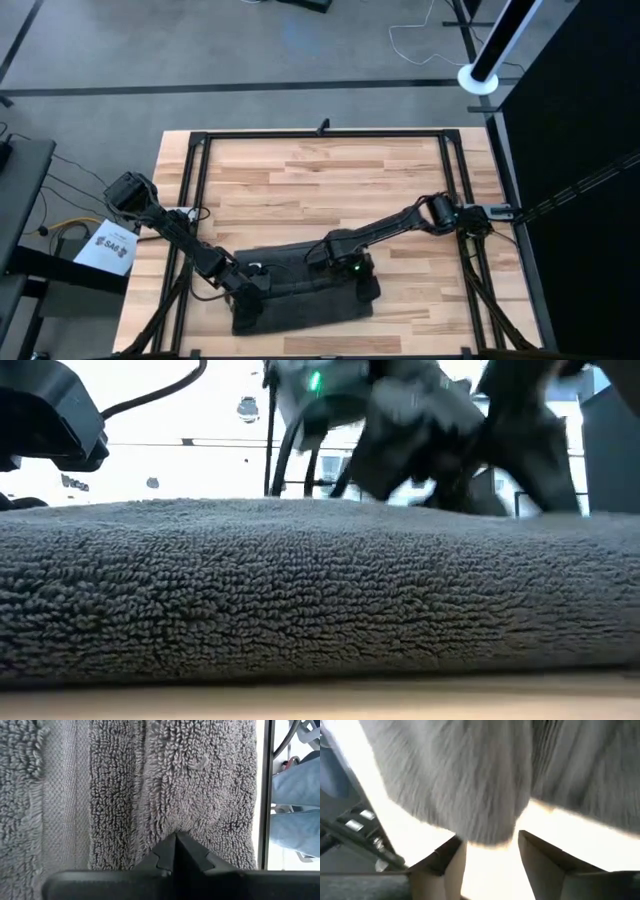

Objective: Roll towel
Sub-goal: Roll the black towel

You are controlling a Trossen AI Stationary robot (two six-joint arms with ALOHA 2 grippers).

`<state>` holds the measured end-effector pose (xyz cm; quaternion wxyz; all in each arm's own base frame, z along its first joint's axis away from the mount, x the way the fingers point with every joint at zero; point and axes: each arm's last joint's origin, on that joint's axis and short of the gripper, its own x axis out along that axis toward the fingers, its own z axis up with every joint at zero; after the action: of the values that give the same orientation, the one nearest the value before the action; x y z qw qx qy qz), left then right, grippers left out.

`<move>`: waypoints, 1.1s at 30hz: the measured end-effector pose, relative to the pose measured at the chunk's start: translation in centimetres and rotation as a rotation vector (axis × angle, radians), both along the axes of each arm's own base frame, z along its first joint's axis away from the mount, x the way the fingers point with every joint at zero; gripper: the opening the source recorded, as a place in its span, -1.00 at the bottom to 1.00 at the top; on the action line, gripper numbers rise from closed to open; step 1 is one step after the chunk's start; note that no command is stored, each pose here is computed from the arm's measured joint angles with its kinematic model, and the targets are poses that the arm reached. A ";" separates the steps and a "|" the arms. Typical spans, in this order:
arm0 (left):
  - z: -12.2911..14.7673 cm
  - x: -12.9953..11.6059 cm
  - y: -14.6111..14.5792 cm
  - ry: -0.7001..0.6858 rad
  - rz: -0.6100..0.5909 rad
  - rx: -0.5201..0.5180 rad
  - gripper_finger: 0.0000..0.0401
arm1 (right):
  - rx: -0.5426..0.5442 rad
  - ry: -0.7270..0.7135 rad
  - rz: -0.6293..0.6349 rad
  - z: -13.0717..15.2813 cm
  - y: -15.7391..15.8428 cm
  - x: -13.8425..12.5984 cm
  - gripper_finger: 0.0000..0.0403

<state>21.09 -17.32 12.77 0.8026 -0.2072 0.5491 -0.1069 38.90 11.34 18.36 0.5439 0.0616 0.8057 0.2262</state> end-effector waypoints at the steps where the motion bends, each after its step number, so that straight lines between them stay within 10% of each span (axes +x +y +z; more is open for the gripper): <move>1: 0.0 0.0 0.0 -0.002 -0.001 0.000 -1.00 | -0.001 -0.016 -0.012 0.8 0.0 -0.2 -0.05; 10: 0.1 0.4 0.2 -0.027 -0.004 -0.005 -1.00 | -0.005 -0.287 -0.192 9.4 2.3 -2.8 -0.06; 18: 0.1 0.7 0.3 -0.044 0.004 -0.014 -1.00 | 0.130 -0.818 -0.077 10.6 7.2 0.2 -0.07; 25: 0.1 1.0 0.7 -0.022 0.017 -0.039 -1.00 | -0.165 -1.017 -0.021 9.7 12.4 -1.5 0.03; 33: 0.1 1.5 1.7 -0.002 0.065 -0.050 -1.00 | -0.258 -0.971 -0.067 3.4 15.4 -0.1 0.26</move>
<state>22.63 -15.67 12.86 0.8007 -0.2446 0.5387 -0.0945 38.80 26.72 21.74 0.8662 -0.0928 0.4786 0.1099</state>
